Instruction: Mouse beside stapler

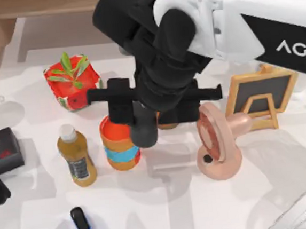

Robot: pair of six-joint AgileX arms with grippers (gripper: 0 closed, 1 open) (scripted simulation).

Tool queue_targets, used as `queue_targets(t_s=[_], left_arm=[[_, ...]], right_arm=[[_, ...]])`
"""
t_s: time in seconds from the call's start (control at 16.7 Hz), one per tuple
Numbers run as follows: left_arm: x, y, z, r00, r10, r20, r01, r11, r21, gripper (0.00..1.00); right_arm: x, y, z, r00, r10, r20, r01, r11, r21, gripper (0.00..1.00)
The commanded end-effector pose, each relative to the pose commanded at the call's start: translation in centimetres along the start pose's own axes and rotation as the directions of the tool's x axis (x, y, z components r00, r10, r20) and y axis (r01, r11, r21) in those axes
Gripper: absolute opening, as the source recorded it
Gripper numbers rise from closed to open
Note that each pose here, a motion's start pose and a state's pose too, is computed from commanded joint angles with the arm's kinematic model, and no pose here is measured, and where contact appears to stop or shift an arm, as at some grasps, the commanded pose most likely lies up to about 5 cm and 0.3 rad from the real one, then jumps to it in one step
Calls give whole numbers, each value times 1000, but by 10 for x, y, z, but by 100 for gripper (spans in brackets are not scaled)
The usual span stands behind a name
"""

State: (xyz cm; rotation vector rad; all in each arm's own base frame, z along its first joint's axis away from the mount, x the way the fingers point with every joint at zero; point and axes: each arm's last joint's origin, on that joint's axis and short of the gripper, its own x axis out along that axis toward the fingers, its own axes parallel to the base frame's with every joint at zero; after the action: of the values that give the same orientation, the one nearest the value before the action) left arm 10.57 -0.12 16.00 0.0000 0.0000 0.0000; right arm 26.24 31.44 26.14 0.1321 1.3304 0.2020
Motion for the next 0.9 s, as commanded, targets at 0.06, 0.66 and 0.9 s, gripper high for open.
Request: queue_targets(t_s=[0.06, 0.66, 0.9], left_arm=[[0, 0, 0, 1000, 0, 0, 0, 1000, 0, 100], [0, 0, 0, 1000, 0, 0, 0, 1000, 0, 100], [0, 0, 0, 1000, 0, 0, 0, 1000, 0, 100]], right_arm=[[13, 9, -17, 999, -21, -25, 21, 1000, 3, 0], [87, 25, -104, 967, -215, -136, 218, 976, 5, 0], [85, 25, -102, 968, -211, -136, 215, 977, 10, 0]])
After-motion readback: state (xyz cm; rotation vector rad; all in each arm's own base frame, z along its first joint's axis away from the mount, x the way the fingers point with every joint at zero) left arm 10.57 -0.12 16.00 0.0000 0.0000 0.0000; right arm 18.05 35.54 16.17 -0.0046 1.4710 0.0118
